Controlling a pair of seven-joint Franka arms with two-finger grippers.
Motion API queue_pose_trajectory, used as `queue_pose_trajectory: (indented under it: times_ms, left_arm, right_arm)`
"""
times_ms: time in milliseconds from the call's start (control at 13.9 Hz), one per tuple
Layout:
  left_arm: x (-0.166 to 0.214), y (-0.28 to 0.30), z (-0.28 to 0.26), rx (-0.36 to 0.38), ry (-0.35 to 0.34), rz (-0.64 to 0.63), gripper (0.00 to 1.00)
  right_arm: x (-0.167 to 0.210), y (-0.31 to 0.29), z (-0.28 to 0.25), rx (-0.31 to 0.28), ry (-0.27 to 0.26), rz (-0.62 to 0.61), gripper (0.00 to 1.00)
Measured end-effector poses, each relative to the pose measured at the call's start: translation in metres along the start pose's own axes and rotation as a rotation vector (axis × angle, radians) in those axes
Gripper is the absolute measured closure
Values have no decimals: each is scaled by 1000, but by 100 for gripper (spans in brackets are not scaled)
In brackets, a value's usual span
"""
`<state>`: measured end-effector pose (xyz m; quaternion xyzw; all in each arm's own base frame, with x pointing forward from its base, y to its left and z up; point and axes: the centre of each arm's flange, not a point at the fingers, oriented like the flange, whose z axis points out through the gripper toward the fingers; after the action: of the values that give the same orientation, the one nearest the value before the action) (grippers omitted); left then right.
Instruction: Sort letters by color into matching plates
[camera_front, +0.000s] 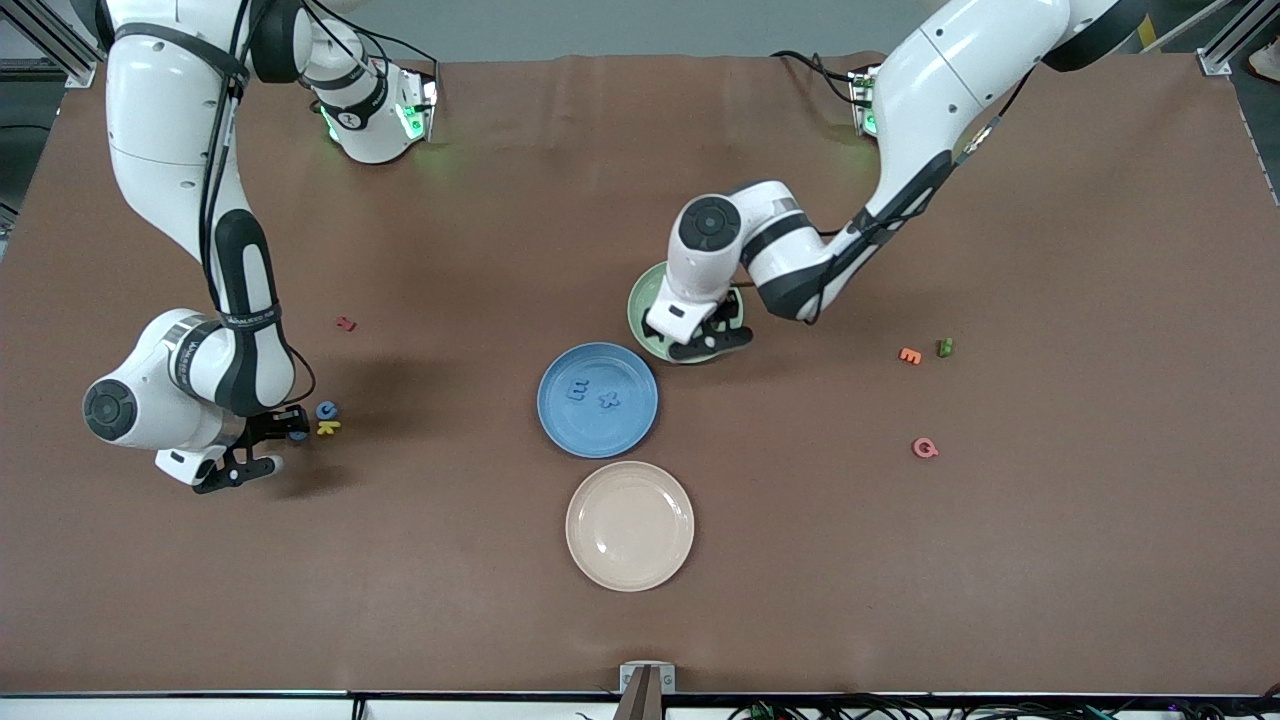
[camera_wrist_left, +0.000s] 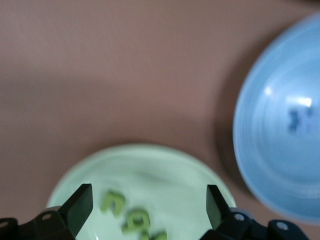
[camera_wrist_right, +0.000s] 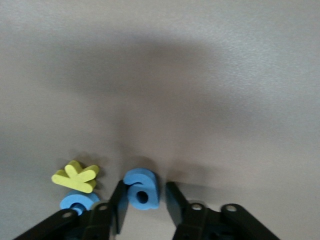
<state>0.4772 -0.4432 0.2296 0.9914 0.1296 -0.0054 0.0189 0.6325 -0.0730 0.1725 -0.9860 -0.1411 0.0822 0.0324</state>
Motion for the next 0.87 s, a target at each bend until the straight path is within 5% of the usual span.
queue_pose_trajectory:
  times_ms: [433, 865]
  left_arm:
    - [102, -61, -37, 31, 110, -43, 0]
    - [186, -173, -58, 155, 76, 9, 0]
  right_arm:
    - [11, -9, -8, -4, 16, -22, 73]
    - [42, -99, -59, 31, -113, 67, 73]
